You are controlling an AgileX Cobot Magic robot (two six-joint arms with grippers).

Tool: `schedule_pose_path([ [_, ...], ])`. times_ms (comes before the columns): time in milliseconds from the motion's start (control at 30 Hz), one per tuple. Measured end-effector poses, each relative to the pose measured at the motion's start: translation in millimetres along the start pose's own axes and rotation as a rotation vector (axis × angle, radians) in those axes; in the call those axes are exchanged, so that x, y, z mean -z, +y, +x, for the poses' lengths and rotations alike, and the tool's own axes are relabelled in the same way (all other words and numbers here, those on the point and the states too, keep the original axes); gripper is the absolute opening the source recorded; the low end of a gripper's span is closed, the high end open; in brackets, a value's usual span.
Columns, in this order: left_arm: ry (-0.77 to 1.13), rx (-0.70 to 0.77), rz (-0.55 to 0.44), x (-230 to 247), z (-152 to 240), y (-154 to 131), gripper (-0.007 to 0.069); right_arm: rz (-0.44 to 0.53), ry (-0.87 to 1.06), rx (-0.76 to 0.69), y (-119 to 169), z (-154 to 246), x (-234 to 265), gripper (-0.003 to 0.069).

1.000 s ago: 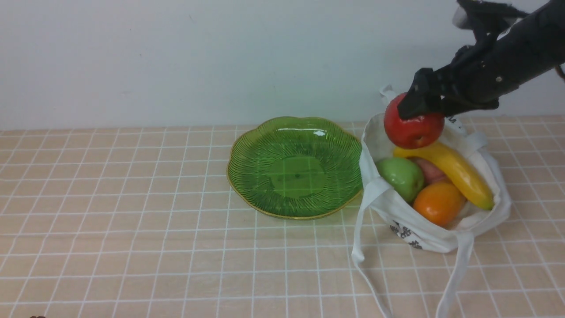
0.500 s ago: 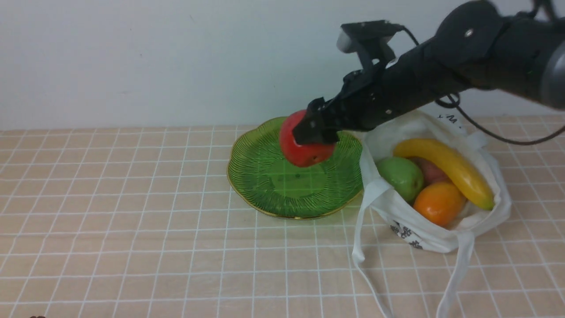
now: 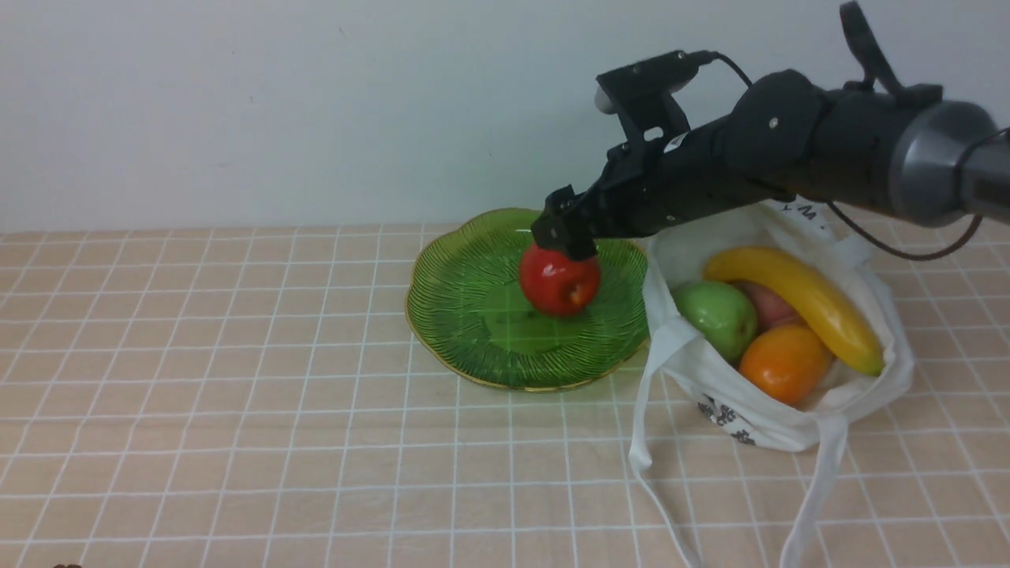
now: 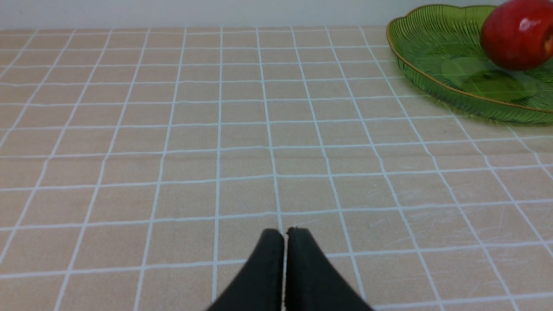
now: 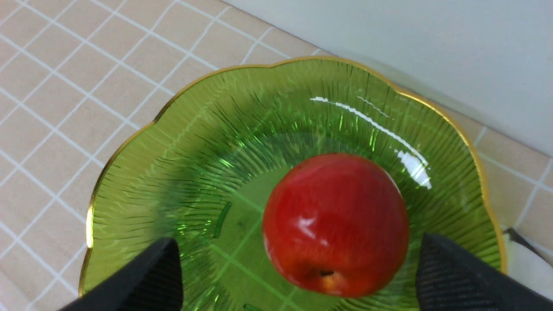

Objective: Take the fruit out of the bag on the brown coffee tablecloth and place them on the plate.

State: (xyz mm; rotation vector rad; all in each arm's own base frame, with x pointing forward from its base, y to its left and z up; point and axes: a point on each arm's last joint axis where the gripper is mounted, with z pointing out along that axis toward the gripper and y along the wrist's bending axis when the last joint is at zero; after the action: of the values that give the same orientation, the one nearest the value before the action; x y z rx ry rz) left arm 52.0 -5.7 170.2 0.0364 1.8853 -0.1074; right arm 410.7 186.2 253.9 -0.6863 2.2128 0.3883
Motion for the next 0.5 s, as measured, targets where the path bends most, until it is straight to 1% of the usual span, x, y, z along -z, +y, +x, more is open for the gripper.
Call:
schedule_pose_path([
  [67, 0.000, 0.000, 0.000, 0, 0, 0, -0.0008, 0.009, -0.009, -0.009, -2, -7, 17, 0.0643],
  [167, 0.000, 0.000, 0.000, 0, 0, 0, -0.0008, 0.035, -0.046, -0.019, -7, -19, 56, 0.0563],
  [200, 0.000, 0.000, 0.000, 0, 0, 0, -0.0008, 0.041, -0.055, -0.019, -7, -23, 62, 0.0547],
  [233, 0.000, 0.000, 0.000, 0, 0, 0, -0.0008, 0.065, -0.092, -0.015, -9, -32, 89, 0.0471],
  [300, 0.000, 0.000, 0.000, 0, 0, 0, -0.0008, 0.104, -0.159, 0.000, -10, -43, 133, 0.0377],
  [333, 0.000, 0.000, 0.000, 0, 0, 0, -0.0008, 0.136, -0.214, 0.010, -10, -48, 165, 0.0312],
  [367, 0.000, 0.000, 0.000, 0, 0, 0, -0.0008, 0.147, -0.238, 0.015, -9, -50, 179, 0.0258],
  [400, 0.000, 0.000, 0.000, 0, 0, 0, -0.0008, 0.164, -0.281, 0.024, -6, -53, 203, 0.0215],
  [433, 0.000, 0.000, 0.000, 0, 0, 0, -0.0008, 0.183, -0.323, 0.032, -3, -54, 231, 0.0153],
  [500, 0.000, 0.000, 0.000, 0, 0, 0, -0.0008, 0.209, -0.372, 0.050, 5, -51, 271, 0.0062],
])
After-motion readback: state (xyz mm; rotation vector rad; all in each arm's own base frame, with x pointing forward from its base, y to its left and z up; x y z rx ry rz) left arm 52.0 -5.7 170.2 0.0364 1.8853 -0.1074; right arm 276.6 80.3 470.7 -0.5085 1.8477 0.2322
